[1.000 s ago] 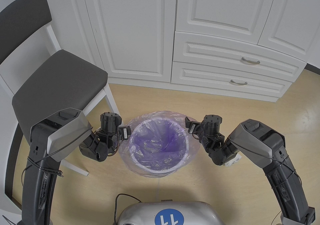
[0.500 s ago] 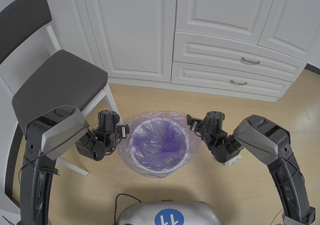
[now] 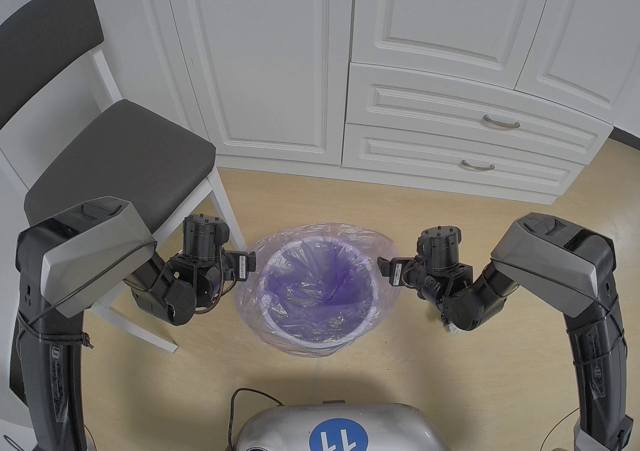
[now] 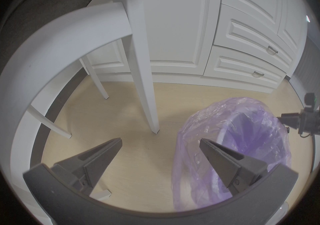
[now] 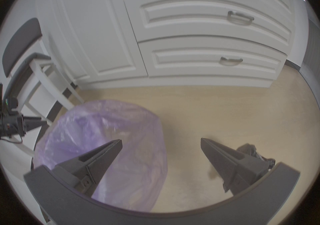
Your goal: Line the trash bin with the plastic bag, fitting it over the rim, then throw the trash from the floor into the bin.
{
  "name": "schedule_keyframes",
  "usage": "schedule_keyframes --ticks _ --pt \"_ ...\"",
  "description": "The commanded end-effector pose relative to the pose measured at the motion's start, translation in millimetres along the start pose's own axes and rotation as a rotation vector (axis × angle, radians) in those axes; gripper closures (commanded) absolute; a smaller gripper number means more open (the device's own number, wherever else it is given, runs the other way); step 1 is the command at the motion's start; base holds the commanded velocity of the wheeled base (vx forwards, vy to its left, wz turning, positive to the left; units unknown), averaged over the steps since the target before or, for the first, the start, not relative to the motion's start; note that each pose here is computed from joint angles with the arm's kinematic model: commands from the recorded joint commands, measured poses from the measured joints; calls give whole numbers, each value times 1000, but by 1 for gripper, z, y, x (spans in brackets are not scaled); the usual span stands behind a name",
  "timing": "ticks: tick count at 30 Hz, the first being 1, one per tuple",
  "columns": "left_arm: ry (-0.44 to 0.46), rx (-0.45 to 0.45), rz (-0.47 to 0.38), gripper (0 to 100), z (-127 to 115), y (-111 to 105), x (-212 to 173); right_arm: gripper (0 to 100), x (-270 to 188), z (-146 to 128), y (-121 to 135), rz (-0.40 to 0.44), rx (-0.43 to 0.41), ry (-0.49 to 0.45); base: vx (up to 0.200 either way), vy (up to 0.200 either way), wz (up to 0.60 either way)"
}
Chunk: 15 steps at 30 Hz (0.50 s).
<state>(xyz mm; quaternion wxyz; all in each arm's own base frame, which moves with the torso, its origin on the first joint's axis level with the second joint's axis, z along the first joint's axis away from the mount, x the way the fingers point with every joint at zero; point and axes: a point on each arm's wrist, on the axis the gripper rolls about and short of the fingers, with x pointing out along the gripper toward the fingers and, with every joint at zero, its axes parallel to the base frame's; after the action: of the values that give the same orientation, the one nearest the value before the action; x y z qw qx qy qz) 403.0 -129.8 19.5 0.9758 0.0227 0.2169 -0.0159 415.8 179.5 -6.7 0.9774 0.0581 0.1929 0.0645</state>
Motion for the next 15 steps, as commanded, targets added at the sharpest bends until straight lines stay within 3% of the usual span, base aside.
schedule_keyframes --ticks 1,9,15 --pt "-8 5 -4 0 5 0 -7 0 4 -18 -2 18 -14 84 0 0 0" --pt "-6 4 -2 0 5 2 -7 0 27 -50 -8 -1 -20 132 0 0 0" --pt "19 23 3 0 -1 4 -9 0 29 -50 -8 -21 -19 191 0 0 0"
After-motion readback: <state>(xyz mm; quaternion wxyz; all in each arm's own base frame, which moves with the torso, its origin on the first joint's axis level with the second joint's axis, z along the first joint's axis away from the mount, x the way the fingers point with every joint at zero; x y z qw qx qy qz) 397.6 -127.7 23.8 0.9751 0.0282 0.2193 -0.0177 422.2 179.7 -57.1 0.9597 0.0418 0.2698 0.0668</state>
